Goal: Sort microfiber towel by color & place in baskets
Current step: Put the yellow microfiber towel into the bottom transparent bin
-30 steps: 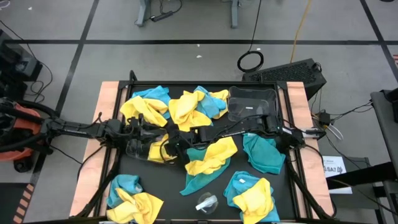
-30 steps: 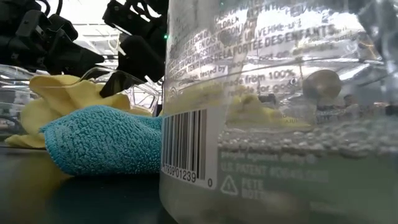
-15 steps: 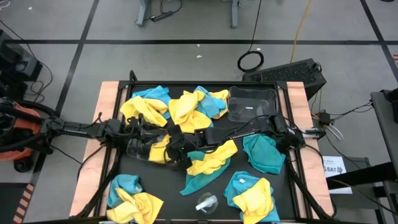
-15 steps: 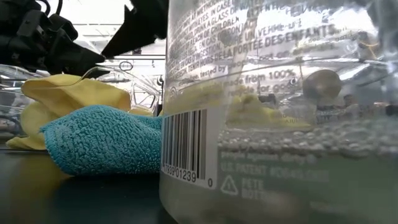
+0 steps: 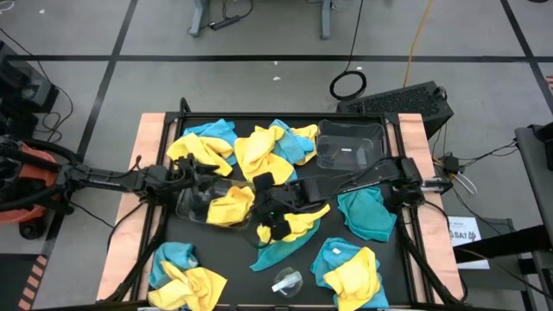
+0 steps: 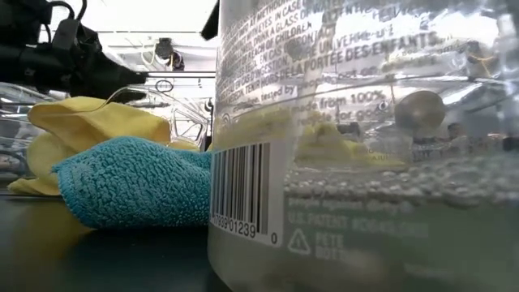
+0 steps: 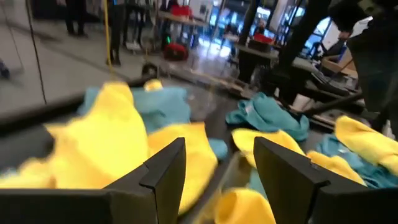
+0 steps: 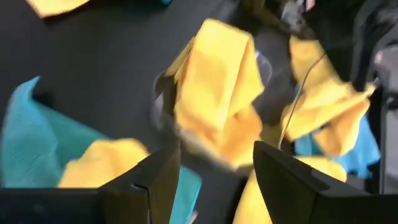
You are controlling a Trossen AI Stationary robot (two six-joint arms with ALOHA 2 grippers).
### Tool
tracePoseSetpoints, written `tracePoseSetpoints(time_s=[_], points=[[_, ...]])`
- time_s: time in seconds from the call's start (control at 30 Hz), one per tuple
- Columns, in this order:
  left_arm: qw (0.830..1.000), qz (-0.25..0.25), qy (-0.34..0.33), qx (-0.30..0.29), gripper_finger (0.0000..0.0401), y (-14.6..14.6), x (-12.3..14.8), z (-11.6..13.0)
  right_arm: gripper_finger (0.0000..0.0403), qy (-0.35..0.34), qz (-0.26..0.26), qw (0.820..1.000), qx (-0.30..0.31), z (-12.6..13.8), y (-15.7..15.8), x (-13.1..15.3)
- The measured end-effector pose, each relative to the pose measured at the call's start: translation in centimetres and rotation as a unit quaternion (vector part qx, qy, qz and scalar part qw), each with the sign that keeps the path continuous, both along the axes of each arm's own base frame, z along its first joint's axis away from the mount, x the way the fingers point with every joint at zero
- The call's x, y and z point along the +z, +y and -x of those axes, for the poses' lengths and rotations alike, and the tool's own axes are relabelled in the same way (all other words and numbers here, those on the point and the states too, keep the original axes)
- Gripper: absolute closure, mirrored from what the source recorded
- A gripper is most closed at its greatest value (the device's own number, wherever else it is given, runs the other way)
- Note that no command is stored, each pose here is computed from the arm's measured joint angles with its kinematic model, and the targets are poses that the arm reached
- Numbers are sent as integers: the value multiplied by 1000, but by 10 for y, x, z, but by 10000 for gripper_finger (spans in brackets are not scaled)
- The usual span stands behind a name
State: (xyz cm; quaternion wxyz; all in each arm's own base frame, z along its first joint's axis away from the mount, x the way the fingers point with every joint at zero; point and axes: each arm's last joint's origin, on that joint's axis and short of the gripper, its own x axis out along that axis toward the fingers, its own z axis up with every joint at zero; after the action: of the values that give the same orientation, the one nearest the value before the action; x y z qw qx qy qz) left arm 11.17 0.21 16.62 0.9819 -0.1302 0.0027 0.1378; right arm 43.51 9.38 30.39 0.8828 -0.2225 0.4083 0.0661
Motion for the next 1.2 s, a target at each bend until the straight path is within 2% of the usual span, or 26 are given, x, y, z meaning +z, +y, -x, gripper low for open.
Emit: tracePoseSetpoints(time_s=[0.13, 0.27, 0.4, 0.5, 0.63, 0.73, 0.87, 1.03, 1.2], points=[[999, -53, -2, 9, 205, 2, 7, 0, 207, 14, -13, 1000, -11, 20, 5, 18], [995, -86, 24, 55, 205, 8, 25, 2, 207, 2, -27, 1000, -12, 37, 9, 38], [985, -114, 79, 104, 205, 15, 46, 5, 206, -30, -39, 999, -4, 54, 14, 63], [969, -128, 152, 147, 205, 21, 58, 7, 206, -51, -37, 998, -8, 66, 16, 78], [951, -113, 221, 185, 205, 29, 65, 3, 206, -62, -38, 997, -15, 81, 19, 91], [938, -73, 254, 223, 205, 39, 66, -5, 206, -59, -31, 997, -28, 91, 21, 96], [910, -29, 319, 263, 205, 55, 57, -16, 206, -34, -34, 998, -37, 99, 26, 93], [872, 25, 400, 281, 198, 74, 41, -30, 206, 0, -42, 998, -49, 111, 34, 90], [855, 73, 422, 292, 173, 89, 39, -40, 206, 23, -25, 997, -63, 122, 45, 86]])
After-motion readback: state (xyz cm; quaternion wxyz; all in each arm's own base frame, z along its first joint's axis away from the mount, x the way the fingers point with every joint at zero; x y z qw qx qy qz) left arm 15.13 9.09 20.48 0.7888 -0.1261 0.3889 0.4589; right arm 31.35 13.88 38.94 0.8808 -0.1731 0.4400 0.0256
